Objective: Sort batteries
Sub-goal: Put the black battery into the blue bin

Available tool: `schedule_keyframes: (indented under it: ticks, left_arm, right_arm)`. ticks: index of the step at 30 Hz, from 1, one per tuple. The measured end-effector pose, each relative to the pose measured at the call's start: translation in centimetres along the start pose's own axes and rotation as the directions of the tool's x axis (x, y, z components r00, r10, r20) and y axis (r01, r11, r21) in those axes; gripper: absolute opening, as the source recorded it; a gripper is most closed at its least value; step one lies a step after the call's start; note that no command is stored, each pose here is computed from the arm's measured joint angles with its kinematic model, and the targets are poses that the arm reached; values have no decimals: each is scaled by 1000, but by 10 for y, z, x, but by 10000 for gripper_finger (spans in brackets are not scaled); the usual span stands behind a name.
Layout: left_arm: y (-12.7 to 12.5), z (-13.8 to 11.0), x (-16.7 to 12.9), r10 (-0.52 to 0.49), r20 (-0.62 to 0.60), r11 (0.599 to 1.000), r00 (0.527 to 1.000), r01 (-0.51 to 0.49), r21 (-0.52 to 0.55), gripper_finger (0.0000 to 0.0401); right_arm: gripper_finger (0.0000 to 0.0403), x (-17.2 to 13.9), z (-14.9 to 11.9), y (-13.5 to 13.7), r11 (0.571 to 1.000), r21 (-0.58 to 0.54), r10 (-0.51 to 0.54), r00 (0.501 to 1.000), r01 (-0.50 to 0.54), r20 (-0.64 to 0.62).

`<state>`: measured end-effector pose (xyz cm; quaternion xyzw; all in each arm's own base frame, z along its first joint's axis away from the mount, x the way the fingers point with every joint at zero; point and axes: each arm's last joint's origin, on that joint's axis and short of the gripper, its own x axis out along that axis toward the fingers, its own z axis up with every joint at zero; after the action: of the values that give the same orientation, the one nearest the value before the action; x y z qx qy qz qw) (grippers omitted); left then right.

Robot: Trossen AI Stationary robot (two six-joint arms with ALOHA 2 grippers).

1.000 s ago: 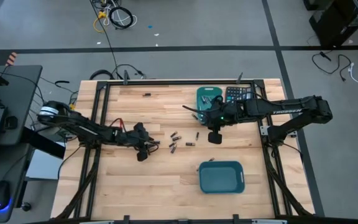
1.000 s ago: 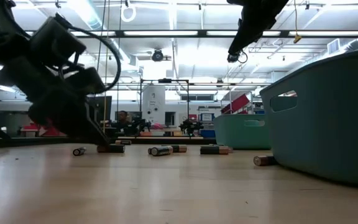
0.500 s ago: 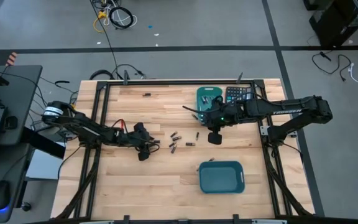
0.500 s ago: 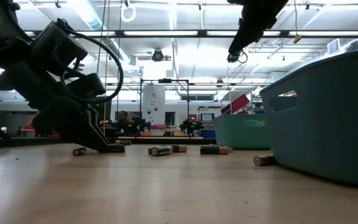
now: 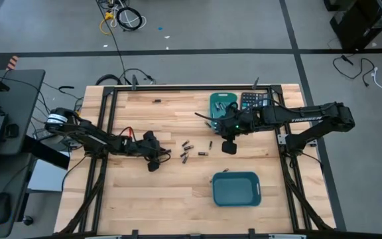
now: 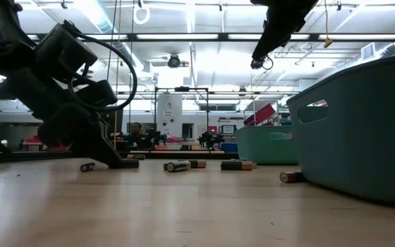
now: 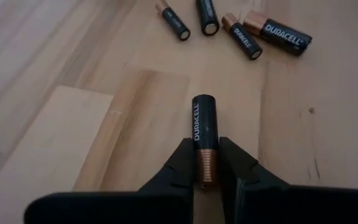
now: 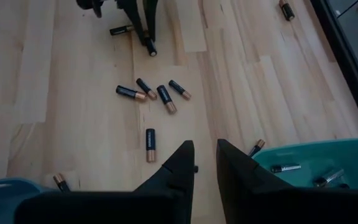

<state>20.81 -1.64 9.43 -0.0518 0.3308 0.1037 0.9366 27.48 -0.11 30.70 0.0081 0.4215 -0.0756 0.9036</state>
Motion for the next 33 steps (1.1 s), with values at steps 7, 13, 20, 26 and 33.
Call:
schedule_keyframes:
  ticks: [7, 13, 20, 26, 33]
  left_arm:
    - [-7, 14, -2, -84, 152, 996, 985, 76, 53, 30]
    - [-12, 36, -8, -122, 360, 990, 925, 89, 108, 30]
    - [-21, 77, -14, -142, 569, 968, 810, -7, 252, 30]
    - [-29, 111, -18, -164, 653, 940, 739, -84, 330, 30]
    - [-35, 140, -23, -176, 720, 918, 672, -151, 365, 30]
  right_arm:
    - [55, -2, 2, 16, 1000, -24, 16, 999, -15, 43]
    - [55, 3, 4, 38, 995, -98, 20, 981, -1, 193]
    - [56, 27, -3, 47, 987, -161, 64, 887, 12, 458]
    - [75, 37, -16, 48, 974, -211, 82, 749, 79, 657]
    - [114, 38, -26, 48, 965, -240, 128, 615, 103, 778]
